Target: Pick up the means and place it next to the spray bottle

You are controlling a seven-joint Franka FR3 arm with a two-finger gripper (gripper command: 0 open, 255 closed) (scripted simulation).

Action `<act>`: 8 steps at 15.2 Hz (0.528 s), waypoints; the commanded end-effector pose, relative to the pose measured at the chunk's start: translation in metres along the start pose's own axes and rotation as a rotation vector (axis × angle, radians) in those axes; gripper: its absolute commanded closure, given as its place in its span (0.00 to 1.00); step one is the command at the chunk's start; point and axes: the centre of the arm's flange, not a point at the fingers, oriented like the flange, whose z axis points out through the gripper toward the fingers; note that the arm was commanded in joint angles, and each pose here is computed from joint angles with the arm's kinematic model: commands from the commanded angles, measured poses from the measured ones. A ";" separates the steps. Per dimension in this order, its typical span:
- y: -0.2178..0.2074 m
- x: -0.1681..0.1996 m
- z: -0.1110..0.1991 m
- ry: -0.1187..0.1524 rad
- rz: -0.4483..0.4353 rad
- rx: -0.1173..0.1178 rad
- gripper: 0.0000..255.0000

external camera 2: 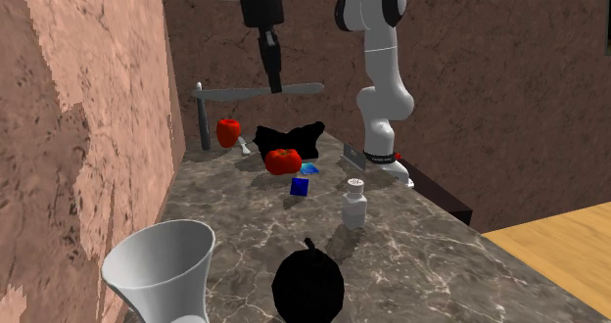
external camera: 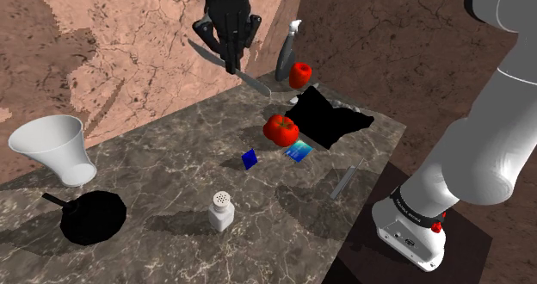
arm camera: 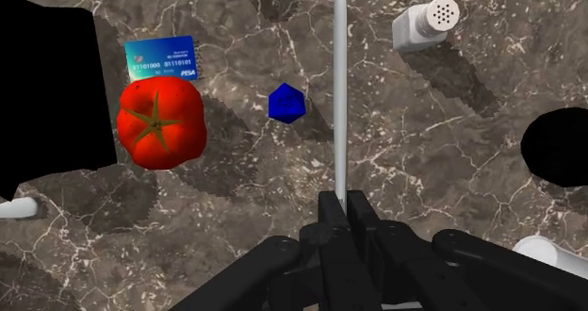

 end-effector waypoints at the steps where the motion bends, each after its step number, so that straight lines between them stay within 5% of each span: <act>1: 0.002 -0.002 -0.011 0.000 0.000 0.000 1.00; 8: 0.003 -0.007 -0.047 0.000 0.000 0.000 1.00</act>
